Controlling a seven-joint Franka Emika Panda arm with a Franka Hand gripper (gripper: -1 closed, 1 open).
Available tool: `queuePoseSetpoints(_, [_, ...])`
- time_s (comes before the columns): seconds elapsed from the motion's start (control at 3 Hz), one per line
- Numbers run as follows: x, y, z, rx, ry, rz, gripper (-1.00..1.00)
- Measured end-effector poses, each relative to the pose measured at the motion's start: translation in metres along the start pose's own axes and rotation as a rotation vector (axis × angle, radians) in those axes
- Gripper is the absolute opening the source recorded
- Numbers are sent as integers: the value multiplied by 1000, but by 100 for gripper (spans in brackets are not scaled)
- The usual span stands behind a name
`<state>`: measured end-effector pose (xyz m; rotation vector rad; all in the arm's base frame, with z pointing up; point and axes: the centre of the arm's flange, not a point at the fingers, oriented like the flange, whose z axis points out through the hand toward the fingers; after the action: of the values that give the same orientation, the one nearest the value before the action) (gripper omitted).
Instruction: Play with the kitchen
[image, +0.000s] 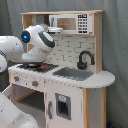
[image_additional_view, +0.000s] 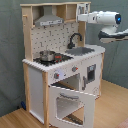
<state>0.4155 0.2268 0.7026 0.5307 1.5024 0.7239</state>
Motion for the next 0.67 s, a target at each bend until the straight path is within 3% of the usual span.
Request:
queuePoseSetpoints(0.33, [0, 1, -1, -3, 0, -1, 100])
queuePoseSetpoints(0.67, [15, 43, -29, -85, -2, -38, 100])
